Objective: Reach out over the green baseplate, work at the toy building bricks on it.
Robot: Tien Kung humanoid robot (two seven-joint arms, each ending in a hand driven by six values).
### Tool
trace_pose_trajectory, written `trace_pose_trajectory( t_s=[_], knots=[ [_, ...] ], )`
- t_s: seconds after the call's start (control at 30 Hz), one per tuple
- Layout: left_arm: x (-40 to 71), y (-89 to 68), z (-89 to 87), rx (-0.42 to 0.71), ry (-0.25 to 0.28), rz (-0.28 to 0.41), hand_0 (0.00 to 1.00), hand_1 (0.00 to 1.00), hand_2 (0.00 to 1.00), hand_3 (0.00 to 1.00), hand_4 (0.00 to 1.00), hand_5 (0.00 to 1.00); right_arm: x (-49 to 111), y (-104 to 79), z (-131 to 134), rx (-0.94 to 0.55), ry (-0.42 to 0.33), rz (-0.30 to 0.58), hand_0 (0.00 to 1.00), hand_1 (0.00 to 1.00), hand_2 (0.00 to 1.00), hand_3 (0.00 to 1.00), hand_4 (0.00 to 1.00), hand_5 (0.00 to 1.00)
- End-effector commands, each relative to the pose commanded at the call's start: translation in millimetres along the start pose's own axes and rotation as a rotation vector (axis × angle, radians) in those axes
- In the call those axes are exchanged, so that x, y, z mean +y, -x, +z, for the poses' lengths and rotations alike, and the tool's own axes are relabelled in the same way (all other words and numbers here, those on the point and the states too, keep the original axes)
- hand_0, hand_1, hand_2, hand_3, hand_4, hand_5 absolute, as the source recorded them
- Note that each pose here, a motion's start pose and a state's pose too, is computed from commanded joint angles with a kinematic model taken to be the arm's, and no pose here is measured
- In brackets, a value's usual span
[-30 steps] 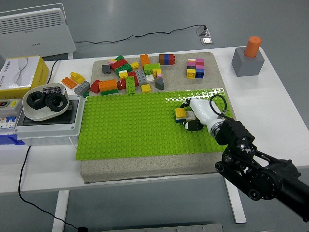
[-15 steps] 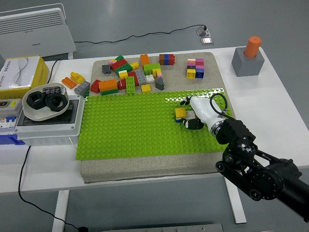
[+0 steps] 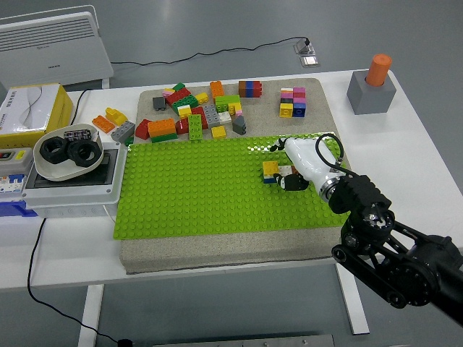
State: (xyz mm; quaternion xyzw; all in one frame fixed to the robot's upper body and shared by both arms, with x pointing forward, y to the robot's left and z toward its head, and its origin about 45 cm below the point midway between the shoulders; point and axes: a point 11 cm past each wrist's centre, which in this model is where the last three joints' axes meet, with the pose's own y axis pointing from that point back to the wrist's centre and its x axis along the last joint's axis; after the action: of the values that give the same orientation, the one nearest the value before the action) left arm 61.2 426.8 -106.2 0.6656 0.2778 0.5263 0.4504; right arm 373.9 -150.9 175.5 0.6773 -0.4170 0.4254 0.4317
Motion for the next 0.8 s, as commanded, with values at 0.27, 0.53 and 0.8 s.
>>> trace_pose_trajectory(
  t_s=[0.27, 0.53, 0.8],
  knots=[
    [0.0, 0.1, -0.1, -0.004, 0.0, -0.001, 0.691, 0.508, 0.406, 0.555, 0.356, 0.285, 2.2, 6.1, -3.6, -0.006, -0.018, -0.011, 0.779, 0.73, 0.795, 0.648, 0.833, 0.364],
    [0.0, -0.6, 0.8, 0.001, 0.003, 0.001, 0.691, 0.508, 0.404, 0.555, 0.356, 0.287, 1.0, 7.0, -5.4, -0.008, -0.023, -0.006, 0.779, 0.733, 0.799, 0.632, 0.843, 0.459],
    [0.1, -0.7, 1.9, 0.002, 0.006, 0.002, 0.691, 0.508, 0.404, 0.555, 0.357, 0.287, 0.4, 10.5, -5.7, -0.007, -0.023, -0.016, 0.785, 0.736, 0.804, 0.631, 0.842, 0.468]
  ],
)
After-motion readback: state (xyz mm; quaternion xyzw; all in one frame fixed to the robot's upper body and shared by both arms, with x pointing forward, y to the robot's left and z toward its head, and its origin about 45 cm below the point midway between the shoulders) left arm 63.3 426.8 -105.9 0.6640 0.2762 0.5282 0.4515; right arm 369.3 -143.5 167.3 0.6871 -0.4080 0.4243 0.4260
